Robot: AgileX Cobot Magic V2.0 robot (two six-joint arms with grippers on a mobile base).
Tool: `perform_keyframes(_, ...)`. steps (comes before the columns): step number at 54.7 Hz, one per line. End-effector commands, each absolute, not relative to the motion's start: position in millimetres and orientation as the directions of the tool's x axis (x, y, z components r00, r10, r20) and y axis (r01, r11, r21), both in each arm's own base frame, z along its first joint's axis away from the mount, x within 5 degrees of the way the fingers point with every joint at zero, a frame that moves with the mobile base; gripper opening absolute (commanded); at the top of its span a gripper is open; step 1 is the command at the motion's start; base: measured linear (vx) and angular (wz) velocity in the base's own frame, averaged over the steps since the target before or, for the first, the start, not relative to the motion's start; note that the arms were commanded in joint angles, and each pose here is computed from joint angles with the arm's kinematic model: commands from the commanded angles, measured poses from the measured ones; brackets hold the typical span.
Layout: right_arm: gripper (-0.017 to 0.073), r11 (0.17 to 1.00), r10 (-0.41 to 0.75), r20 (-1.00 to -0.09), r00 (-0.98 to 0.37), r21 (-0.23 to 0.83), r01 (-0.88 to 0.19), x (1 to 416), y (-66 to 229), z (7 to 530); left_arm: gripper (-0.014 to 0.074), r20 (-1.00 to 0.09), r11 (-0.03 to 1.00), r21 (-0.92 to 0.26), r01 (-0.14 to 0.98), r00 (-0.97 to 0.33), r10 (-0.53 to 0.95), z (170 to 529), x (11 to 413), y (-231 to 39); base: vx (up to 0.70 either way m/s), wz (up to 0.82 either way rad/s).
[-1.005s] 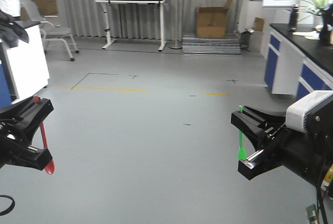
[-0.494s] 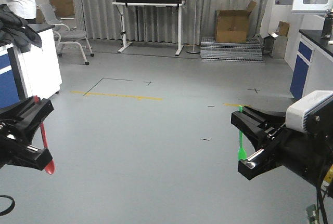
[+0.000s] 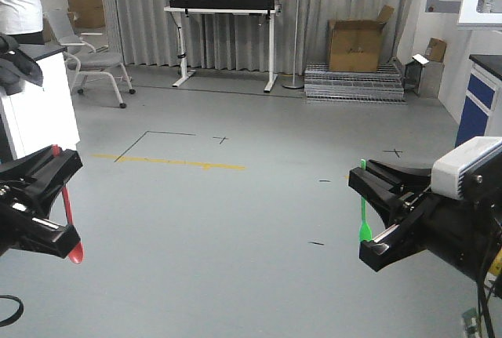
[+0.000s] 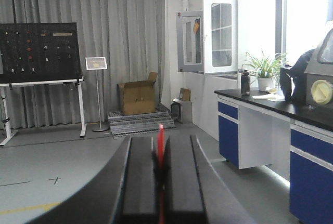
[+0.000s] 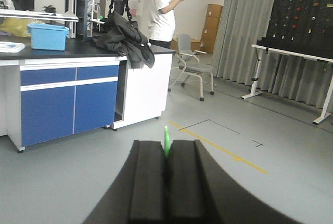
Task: Sort red and green spoons into left cabinet
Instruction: 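Drive the base away from the bench holding both spoons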
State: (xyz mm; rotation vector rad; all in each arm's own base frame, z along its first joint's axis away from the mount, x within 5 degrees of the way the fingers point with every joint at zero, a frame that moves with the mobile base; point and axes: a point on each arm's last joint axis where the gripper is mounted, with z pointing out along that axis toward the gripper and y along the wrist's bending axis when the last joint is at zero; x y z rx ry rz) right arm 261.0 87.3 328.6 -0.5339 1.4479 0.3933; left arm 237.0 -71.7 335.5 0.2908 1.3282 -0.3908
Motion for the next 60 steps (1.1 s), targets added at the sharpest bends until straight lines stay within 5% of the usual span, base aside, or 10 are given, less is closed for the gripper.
perform_keyframes(1,-0.0009,0.813,-0.005,-0.983,0.186,-0.112,-0.571,255.3,87.9,350.8,0.0182,-0.943,0.891,-0.020,0.453,0.287,-0.167,356.0,231.4,-71.3,0.58,-0.02)
perform_keyframes(60,-0.0009,0.813,-0.005,-0.983,0.186,-0.112,-0.571,255.3,87.9,350.8,0.0182,-0.943,0.891,-0.020,0.453,0.287,-0.167,356.0,231.4,-71.3,0.64,-0.07)
